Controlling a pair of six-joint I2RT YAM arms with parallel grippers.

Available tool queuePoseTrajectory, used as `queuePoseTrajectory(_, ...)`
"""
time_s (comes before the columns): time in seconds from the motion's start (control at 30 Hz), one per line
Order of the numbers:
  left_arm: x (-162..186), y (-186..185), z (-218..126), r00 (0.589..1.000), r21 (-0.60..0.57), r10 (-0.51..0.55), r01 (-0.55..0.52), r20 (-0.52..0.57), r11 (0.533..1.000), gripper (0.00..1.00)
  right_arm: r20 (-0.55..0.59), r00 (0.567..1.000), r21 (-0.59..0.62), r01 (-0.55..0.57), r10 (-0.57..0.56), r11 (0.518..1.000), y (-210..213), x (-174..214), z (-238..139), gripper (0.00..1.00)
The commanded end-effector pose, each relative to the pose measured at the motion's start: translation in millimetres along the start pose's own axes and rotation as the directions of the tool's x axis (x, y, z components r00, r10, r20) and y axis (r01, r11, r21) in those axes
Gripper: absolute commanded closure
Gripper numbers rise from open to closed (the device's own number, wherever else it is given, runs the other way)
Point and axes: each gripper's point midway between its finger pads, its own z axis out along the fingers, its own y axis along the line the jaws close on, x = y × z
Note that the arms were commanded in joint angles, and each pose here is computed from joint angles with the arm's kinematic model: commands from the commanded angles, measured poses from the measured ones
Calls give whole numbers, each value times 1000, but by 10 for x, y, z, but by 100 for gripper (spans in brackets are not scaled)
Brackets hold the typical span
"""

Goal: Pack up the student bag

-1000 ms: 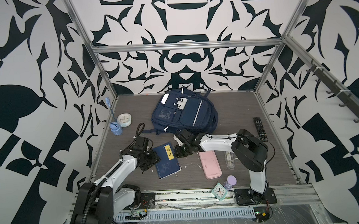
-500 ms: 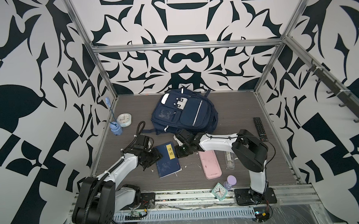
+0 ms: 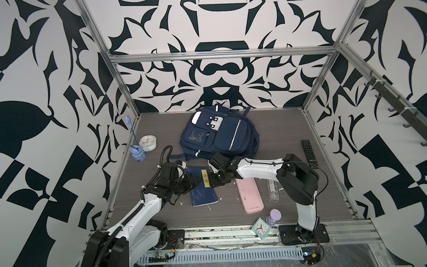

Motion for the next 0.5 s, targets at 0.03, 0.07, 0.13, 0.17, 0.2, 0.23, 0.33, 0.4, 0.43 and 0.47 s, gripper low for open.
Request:
queuePoseTrajectory(0.03,-78,-345,-37,998,158,49,-53,26,986,44,-156,988,140,16,6,990,-385,477,319,90)
queuePoseTrajectory(0.07,-82,-342,-33,999,156,48,-51,26,986,44,-157,988,142,19,4,990,-391,486,322,90)
queuePoseTrajectory(0.13,-87,-308,-10,999,139,39,-42,20,989,45,-157,988,143,19,3,990,-392,483,317,90)
queuePoseTrajectory(0.17,-85,-282,7,999,127,34,-35,14,991,46,-157,988,142,20,2,990,-388,487,317,90)
queuePoseTrajectory(0.2,-74,-240,34,1000,107,26,-26,2,994,47,-157,988,141,21,1,990,-386,485,310,90)
queuePoseTrajectory(0.23,-67,-186,59,1000,79,16,-15,-12,997,49,-156,988,140,24,-2,990,-381,480,306,90)
queuePoseTrajectory(0.33,-26,-64,127,999,25,-3,4,-49,1000,56,-149,989,136,26,-5,990,-364,459,285,89)
queuePoseTrajectory(0.4,-9,-38,142,998,18,-12,13,-59,1000,63,-144,989,131,29,-10,991,-341,447,263,89)
queuePoseTrajectory(0.43,-11,-41,138,998,17,-10,11,-58,1000,67,-138,990,128,30,-12,991,-333,432,248,89)
queuePoseTrajectory(0.47,-14,-44,128,998,15,-9,10,-55,1000,71,-134,991,126,29,-12,992,-328,427,233,88)
